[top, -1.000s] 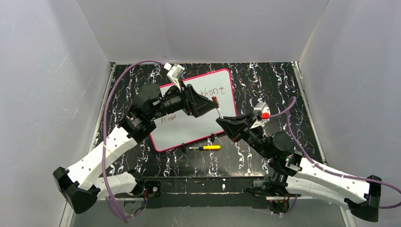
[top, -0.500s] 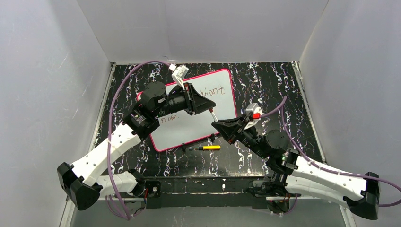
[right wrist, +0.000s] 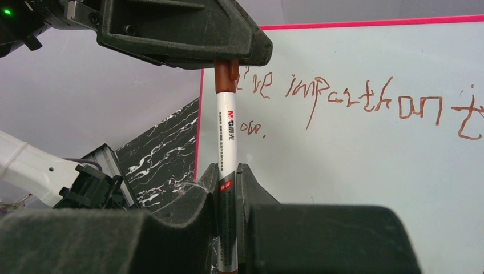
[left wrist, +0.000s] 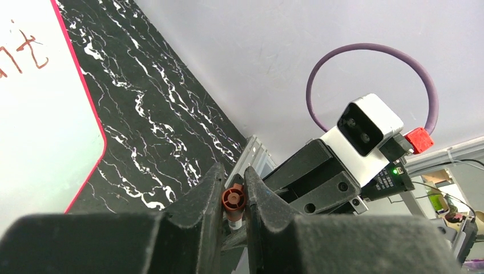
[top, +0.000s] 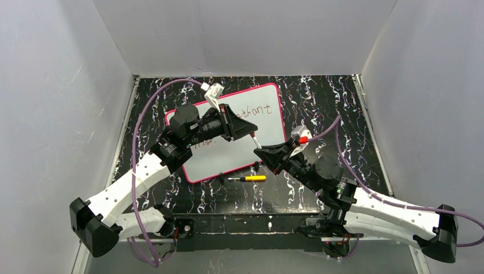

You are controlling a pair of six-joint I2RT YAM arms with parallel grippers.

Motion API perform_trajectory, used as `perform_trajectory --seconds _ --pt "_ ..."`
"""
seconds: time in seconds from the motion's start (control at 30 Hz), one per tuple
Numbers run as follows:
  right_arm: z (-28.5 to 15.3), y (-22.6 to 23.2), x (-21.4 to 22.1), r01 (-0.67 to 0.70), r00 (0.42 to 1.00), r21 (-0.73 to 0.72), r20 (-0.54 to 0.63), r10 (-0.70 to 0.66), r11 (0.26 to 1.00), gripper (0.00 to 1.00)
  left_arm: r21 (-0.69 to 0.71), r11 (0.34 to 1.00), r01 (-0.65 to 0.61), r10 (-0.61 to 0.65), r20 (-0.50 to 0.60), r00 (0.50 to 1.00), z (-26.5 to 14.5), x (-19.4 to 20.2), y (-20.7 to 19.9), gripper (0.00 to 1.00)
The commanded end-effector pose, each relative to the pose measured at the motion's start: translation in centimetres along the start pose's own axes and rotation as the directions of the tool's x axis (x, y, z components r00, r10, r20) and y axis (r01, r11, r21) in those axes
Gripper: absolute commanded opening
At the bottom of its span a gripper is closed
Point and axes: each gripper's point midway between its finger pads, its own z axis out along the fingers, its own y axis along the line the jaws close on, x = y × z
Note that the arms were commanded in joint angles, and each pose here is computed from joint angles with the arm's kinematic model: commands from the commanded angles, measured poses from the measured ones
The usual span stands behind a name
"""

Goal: Write a sentence on the whiteboard
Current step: Close the pen cap, then place the whiteboard marker at the center of the board.

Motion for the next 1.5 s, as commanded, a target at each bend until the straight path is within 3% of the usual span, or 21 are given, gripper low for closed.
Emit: perform_trajectory --seconds 0.0,0.73,0.93,0.97,1.03,1.1,1.13,1.23,1.33,1.47 --pt "0.5 -0.5 -6.0 -0.067 0.976 0.055 0.209 0.054 0.996 0.01 0.074 0.997 0.034 -0.025 -0.117 0.993 -0.9 3.7 -1.3 0.00" --pt "-0.5 -1.6 -9.1 -0.112 0.926 0.092 0.370 0.070 0.989 0.01 0.061 0.993 0.101 -0.077 -0.319 0.945 -1.8 13.3 0.3 0.00" --pt "-0.3 -1.9 -8.0 -0.098 0.945 0.118 0.322 0.055 0.988 0.01 0.034 0.998 0.052 -0.039 -0.305 0.952 -1.3 12.3 0.8 0.00" --pt "-0.2 -2.3 -7.3 -0.091 0.955 0.143 0.292 0.046 0.985 0.01 0.003 1.000 0.014 -0.013 -0.302 0.953 -1.0 11.2 1.1 0.02" --pt "-0.2 -3.8 -5.5 -0.084 0.975 0.228 0.219 0.033 0.970 0.01 -0.065 0.996 -0.064 0.042 -0.298 0.954 -0.9 8.4 1.7 0.26" --pt "-0.7 -5.9 -3.3 -0.064 0.990 0.346 0.137 0.017 0.936 0.01 -0.089 0.987 -0.137 0.113 -0.233 0.966 -1.0 3.3 0.9 0.46" --pt "-1.2 -7.2 -2.3 -0.039 0.995 0.412 0.095 0.000 0.910 0.01 -0.106 0.981 -0.163 0.139 -0.203 0.969 -1.3 1.1 0.9 0.61" --pt "-3.0 -10.4 -0.5 0.070 0.998 0.580 -0.039 -0.059 0.811 0.01 -0.176 0.953 -0.247 0.222 -0.147 0.964 -2.6 -3.9 1.0 0.86" --pt "-4.5 -12.4 -1.0 0.141 0.990 0.685 -0.099 -0.100 0.715 0.01 -0.264 0.916 -0.302 0.279 -0.121 0.953 -4.2 -7.2 2.0 0.98" --pt "-5.5 -15.6 -0.6 0.218 0.975 0.750 -0.188 -0.115 0.624 0.01 -0.448 0.862 -0.237 0.256 -0.020 0.967 -8.3 -11.6 6.7 0.98"
